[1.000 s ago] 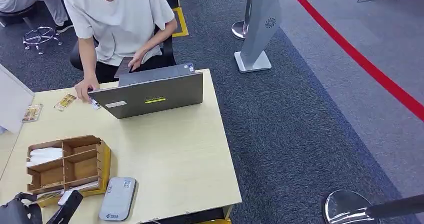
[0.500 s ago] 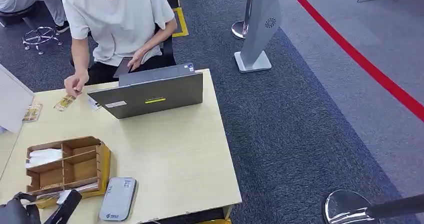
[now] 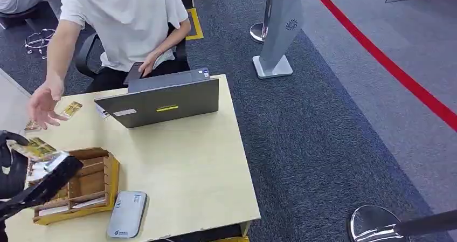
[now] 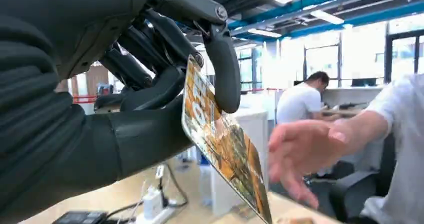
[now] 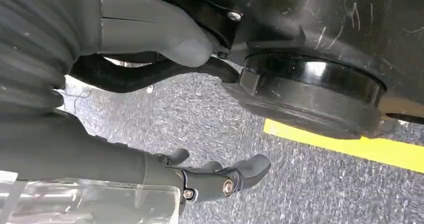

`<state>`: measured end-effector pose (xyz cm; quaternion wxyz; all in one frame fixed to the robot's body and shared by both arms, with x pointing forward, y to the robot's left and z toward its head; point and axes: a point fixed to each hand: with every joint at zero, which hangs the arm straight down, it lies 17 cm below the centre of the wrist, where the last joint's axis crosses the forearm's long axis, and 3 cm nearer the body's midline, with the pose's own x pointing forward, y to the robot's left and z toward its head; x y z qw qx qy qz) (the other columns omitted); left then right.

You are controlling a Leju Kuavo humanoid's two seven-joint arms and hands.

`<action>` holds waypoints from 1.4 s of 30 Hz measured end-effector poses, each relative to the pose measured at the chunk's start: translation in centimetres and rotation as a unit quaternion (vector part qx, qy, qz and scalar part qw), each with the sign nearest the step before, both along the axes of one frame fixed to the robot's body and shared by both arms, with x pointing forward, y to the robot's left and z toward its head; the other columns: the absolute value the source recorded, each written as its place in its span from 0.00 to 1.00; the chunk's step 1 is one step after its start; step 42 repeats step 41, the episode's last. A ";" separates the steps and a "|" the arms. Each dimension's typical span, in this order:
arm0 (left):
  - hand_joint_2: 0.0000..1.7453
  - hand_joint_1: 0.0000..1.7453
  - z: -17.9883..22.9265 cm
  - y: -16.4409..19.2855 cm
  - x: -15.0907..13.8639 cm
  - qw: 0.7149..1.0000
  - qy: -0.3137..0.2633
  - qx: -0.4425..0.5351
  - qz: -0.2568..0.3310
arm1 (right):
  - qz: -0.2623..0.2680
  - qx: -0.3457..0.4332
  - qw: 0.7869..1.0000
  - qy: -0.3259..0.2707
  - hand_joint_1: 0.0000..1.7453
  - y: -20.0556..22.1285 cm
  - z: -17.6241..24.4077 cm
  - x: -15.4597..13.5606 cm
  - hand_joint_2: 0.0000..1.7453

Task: Pass the card to the sensor for recognition and then transmit it.

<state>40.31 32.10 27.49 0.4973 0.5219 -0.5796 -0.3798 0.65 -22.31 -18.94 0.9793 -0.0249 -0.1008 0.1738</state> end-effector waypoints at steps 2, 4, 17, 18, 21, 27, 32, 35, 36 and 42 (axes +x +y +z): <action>1.00 1.00 2.7 0.1 1.3 1.000 -0.015 0.008 0.001 | -0.002 0.003 1.000 0.001 0.00 0.1 0.0 0.1 1.00; 1.00 1.00 5.4 0.4 2.3 0.999 -0.037 0.017 0.008 | 0.000 0.004 1.000 0.002 0.00 0.2 -0.1 0.2 1.00; 1.00 1.00 7.3 5.6 7.5 0.988 -0.061 0.088 0.107 | 0.000 0.016 1.000 0.007 0.00 0.6 -0.5 0.5 1.00; 1.00 0.00 6.4 5.8 7.9 0.989 -0.050 0.091 0.109 | 0.000 0.016 1.000 0.008 0.00 0.6 -0.5 0.4 1.00; 1.00 0.00 5.3 6.3 8.3 0.989 -0.036 0.091 0.111 | 0.003 0.012 1.000 0.013 0.00 0.3 -0.7 0.1 1.00; 1.00 0.00 4.7 6.8 8.3 0.990 -0.037 0.085 0.104 | 0.010 0.001 1.000 0.016 0.00 -0.4 -0.8 -0.1 1.00; 1.00 0.00 3.3 6.7 5.9 0.994 -0.051 0.065 0.077 | 0.017 -0.004 1.000 0.012 0.00 -0.6 -0.8 -0.2 1.00; 1.00 0.00 1.9 6.2 1.9 0.997 -0.077 -0.002 0.021 | 0.016 -0.006 1.000 0.010 0.00 -0.7 -0.6 -0.6 1.00; 1.00 0.00 1.4 6.3 0.4 0.996 -0.081 -0.025 0.005 | 0.015 -0.008 1.000 0.011 0.00 -0.7 -0.5 -0.9 1.00; 1.00 0.00 -1.4 7.1 -4.2 0.988 -0.041 -0.146 -0.037 | 0.000 -0.012 1.000 0.024 0.00 -0.6 0.0 -2.0 1.00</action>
